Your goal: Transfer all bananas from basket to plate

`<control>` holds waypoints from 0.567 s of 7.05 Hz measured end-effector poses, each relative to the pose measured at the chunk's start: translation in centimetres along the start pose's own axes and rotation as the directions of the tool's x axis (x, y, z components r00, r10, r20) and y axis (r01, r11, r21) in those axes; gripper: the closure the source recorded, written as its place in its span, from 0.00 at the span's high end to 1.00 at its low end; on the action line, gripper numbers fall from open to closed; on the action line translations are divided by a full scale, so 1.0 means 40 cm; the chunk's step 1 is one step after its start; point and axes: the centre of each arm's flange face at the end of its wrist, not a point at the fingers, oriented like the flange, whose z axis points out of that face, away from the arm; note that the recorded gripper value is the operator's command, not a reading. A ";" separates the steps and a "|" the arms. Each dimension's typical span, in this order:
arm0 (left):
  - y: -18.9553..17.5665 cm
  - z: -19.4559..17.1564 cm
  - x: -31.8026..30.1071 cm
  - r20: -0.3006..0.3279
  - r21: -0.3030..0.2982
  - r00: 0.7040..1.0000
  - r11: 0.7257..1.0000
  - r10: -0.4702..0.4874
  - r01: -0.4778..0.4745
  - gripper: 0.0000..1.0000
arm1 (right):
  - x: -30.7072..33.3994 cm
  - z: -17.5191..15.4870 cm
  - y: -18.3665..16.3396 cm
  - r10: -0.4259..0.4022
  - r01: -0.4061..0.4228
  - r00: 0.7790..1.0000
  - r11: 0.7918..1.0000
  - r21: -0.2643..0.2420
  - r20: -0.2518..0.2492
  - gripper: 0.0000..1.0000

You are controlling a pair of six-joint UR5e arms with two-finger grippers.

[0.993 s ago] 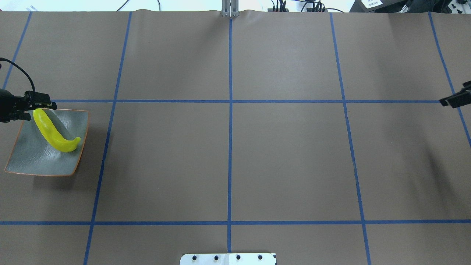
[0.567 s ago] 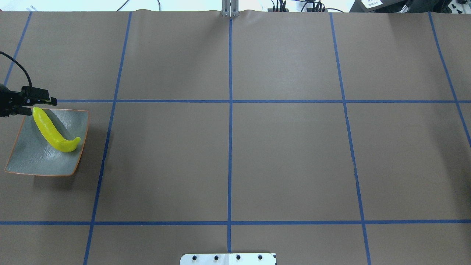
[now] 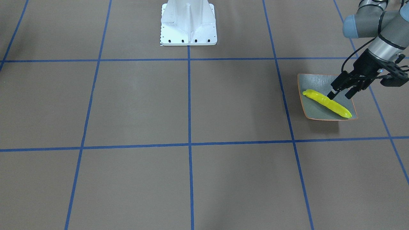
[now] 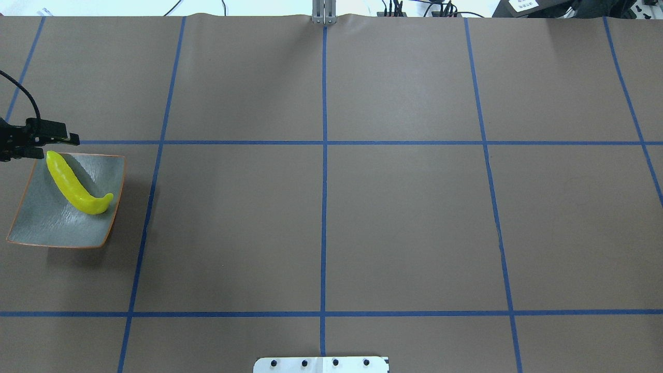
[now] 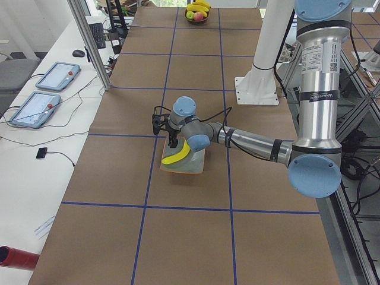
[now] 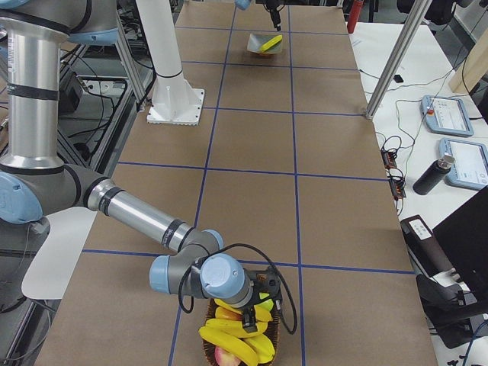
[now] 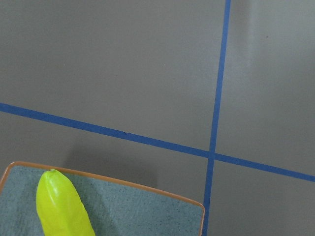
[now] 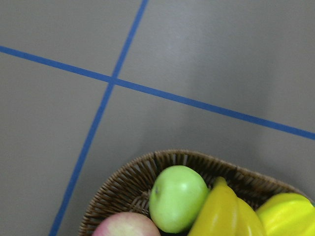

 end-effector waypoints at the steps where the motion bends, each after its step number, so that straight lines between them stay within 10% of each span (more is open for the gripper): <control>1: 0.002 -0.005 0.005 -0.004 0.003 1.000 1.000 0.004 -0.004 1.00 | 0.047 0.023 0.050 0.048 -0.049 0.998 0.998 -0.027 -0.029 0.98; 4: 0.005 -0.021 0.021 -0.017 0.011 1.000 1.000 0.015 -0.015 1.00 | 0.105 0.064 0.134 0.208 -0.213 0.975 0.975 -0.069 -0.076 0.91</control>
